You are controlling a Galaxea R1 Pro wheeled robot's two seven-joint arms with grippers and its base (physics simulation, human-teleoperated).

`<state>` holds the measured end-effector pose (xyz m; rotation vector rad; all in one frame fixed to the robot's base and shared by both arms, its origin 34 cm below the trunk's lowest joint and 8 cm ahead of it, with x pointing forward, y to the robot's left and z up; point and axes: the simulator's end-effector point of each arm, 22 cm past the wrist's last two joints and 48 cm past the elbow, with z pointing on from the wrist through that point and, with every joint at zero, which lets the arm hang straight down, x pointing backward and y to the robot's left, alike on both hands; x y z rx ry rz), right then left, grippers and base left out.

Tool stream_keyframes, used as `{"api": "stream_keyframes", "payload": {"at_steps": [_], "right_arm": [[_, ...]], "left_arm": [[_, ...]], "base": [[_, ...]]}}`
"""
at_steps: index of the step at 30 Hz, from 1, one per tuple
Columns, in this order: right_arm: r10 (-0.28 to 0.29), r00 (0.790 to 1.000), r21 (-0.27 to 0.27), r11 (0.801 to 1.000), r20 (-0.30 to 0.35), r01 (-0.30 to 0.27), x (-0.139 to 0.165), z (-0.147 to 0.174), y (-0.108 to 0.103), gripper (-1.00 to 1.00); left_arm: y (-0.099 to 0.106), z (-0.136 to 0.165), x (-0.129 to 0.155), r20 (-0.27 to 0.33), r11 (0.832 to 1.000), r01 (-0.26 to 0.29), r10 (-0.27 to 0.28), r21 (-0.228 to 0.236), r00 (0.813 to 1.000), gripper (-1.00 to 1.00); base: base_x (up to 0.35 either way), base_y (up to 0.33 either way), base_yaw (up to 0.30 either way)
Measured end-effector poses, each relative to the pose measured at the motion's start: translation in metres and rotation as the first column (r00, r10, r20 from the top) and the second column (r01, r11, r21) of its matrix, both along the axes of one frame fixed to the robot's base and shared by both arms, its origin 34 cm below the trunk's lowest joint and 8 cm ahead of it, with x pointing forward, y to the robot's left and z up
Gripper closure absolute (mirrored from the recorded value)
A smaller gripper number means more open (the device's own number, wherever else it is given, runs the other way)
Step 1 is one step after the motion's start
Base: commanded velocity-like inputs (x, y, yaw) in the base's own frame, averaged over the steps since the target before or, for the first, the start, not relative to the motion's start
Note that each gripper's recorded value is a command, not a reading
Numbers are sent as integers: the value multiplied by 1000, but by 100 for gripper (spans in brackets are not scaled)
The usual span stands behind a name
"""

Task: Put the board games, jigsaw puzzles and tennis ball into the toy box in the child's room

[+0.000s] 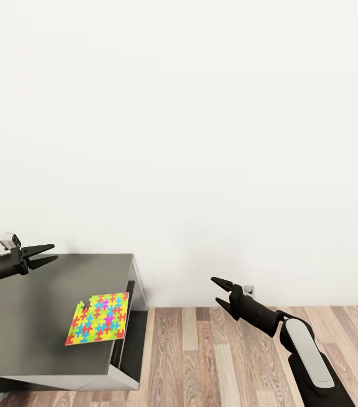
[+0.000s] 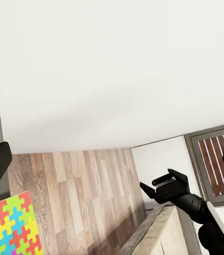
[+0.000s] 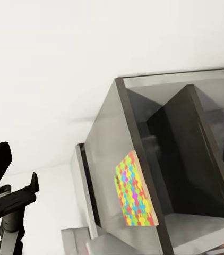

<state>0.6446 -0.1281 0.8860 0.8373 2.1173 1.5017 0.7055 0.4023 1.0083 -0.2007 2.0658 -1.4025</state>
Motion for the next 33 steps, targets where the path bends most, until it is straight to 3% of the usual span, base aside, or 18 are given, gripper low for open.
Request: {"api": "stream_keyframes", "payload": {"at_steps": [33], "right_arm": [[-26, 997, -12, 1000, 66, 27, 8, 28, -3, -100]], "left_arm": [[-1, 31, -4, 54, 1000, 2, -2, -1, 999, -100]], "base": [[0, 0, 0]]}}
